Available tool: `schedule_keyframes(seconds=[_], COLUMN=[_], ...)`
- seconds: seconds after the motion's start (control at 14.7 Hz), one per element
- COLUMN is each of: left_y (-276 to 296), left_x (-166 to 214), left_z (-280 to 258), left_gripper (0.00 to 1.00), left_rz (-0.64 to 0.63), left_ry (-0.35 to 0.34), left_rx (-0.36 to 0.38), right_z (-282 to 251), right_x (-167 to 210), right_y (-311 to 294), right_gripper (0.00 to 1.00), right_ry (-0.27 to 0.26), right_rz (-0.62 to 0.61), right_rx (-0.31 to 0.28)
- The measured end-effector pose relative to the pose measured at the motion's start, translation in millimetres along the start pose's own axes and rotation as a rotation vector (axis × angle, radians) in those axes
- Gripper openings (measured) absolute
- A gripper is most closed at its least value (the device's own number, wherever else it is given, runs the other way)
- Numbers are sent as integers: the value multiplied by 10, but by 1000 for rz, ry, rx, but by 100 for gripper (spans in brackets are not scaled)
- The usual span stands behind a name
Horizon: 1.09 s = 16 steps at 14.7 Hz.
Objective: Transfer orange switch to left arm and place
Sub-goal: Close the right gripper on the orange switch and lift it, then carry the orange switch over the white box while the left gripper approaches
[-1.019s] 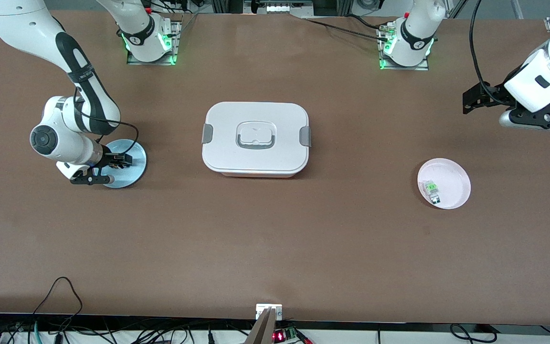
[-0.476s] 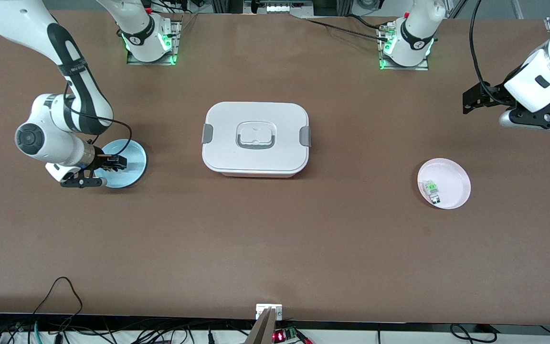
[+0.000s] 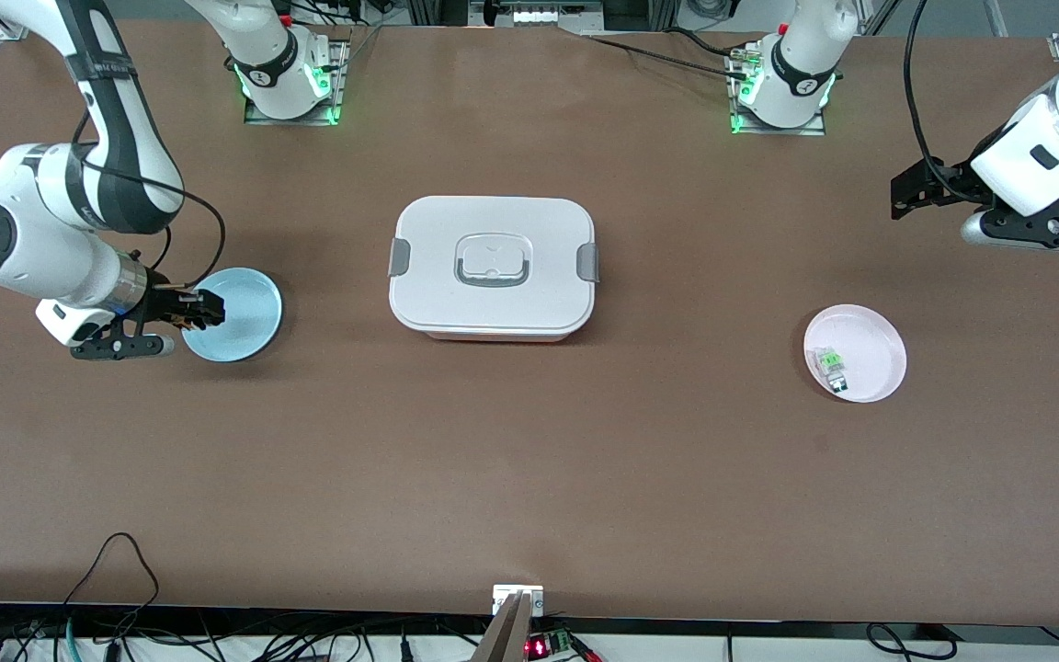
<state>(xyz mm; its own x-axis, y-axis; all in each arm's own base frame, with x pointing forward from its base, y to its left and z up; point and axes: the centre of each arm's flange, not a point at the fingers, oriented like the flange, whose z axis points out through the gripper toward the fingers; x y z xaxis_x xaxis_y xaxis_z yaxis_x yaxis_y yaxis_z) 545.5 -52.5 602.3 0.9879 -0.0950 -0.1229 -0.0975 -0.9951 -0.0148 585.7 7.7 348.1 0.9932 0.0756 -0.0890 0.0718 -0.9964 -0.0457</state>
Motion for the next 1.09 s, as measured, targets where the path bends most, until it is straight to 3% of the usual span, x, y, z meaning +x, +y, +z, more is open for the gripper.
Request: schedule_keyframes(seconds=[0.27, 0.54, 0.82, 0.95, 1.09], left_y=[0, 0, 0, 0, 0], left_x=[0, 0, 0, 0, 0], left_z=[0, 0, 0, 0, 0], left_gripper=[100, 100, 100, 100, 100], left_rz=[0, 0, 0, 0, 0], left_ry=[0, 0, 0, 0, 0], left_rx=[0, 0, 0, 0, 0], right_z=[-495, -1076, -1349, -1428, -1529], right_x=[46, 130, 172, 189, 201], right_y=[-251, -544, -623, -645, -705], right_gripper=[73, 73, 73, 73, 73], right_ry=[18, 83, 139, 170, 216], right_rz=[-31, -132, -334, -430, -521], right_rx=[51, 56, 48, 80, 148])
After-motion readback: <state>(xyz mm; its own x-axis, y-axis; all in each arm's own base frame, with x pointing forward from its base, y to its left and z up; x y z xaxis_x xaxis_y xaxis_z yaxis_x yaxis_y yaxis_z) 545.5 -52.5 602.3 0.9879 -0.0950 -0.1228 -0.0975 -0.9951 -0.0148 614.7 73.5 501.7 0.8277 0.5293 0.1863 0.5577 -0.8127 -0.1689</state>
